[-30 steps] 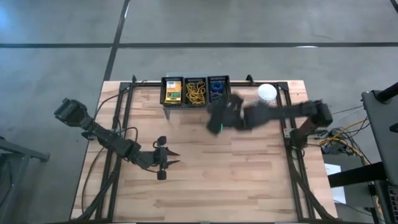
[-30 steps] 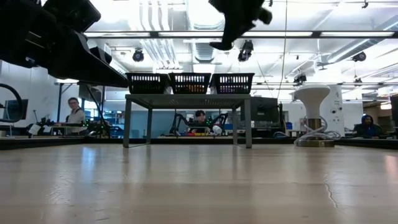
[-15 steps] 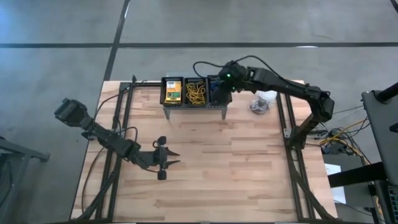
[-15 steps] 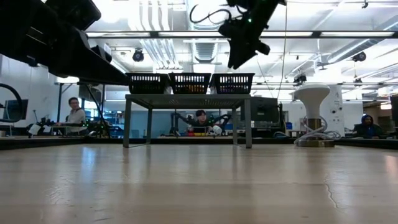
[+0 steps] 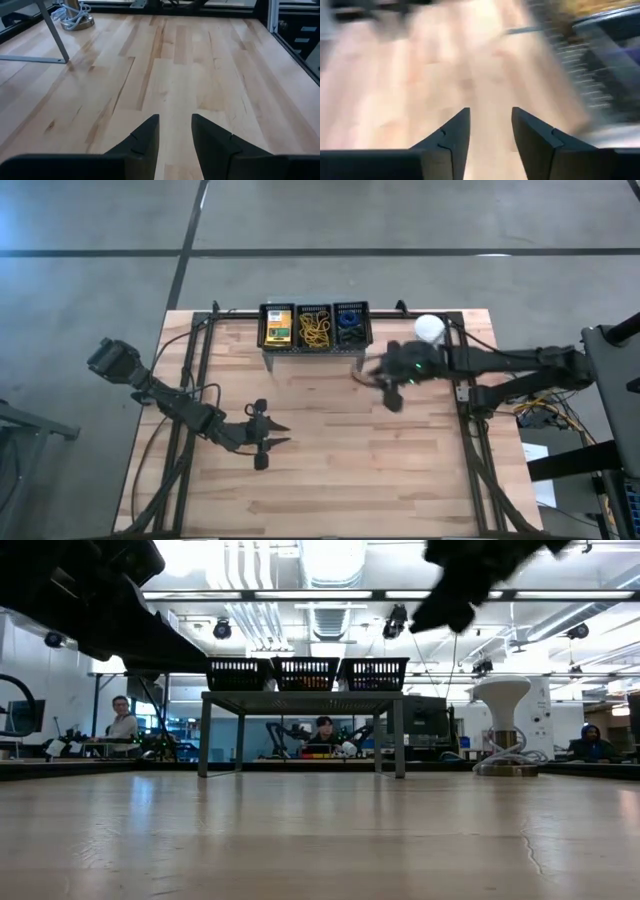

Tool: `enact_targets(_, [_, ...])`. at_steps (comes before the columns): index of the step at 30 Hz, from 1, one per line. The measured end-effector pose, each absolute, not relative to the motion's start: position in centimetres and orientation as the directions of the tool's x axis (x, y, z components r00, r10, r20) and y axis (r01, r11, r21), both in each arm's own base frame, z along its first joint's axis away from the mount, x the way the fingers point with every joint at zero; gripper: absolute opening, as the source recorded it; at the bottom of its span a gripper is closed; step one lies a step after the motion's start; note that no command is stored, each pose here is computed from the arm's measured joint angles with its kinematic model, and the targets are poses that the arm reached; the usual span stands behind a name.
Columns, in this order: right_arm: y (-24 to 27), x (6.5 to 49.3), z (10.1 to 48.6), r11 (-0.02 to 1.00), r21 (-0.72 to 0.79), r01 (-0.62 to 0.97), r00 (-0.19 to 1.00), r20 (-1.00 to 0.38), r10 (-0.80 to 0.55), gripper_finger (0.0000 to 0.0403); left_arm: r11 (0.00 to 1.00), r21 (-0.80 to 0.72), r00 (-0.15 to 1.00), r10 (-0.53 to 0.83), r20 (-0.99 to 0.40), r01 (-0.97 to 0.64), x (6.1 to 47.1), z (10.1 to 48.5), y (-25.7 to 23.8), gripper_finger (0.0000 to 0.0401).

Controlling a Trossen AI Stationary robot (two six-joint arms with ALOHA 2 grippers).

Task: Pick & Place Office Desk Supplies
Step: Return to Home Position

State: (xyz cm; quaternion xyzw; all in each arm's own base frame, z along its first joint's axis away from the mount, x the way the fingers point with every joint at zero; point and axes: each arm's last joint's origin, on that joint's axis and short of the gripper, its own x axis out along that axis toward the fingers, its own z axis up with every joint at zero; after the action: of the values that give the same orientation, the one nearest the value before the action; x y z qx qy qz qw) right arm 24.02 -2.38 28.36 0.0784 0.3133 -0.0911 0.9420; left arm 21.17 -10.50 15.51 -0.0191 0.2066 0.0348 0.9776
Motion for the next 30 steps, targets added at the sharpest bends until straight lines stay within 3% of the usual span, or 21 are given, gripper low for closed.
enact_targets(4, [-1.3,21.3,24.6,0.972,0.233,-0.024,0.870,-0.474,0.135,0.0112,0.996,-0.028,0.915,0.066,-0.397,-0.084,21.3,15.6,-10.3,0.0118])
enact_targets(7, [-1.0,19.4,22.6,0.968,0.233,-0.094,0.899,-0.398,0.184,0.0084,0.994,-0.048,0.927,0.076,-0.368,-0.100,21.6,15.9,-10.1,0.0118])
enact_targets(15, [-1.3,15.2,19.5,0.975,0.186,-0.123,0.939,-0.298,0.175,0.0012,0.987,-0.094,0.948,0.099,-0.303,-0.133,22.2,16.6,-9.4,0.0118])
enact_targets(18, [-1.2,14.1,18.9,0.976,0.187,-0.115,0.952,-0.260,0.162,0.0009,0.982,-0.115,0.955,0.117,-0.272,-0.153,22.6,17.0,-8.9,0.0118])
enact_targets(24, [-1.4,12.2,17.2,0.961,0.269,0.071,0.985,-0.170,-0.025,0.0008,0.974,-0.136,0.960,0.148,-0.237,-0.183,23.0,17.4,-8.1,0.0118])
enact_targets(30, [-1.3,11.0,15.5,0.958,0.276,0.083,0.989,-0.139,-0.045,0.0008,0.966,-0.132,0.953,0.186,-0.238,-0.222,23.3,17.3,-7.1,0.0118])
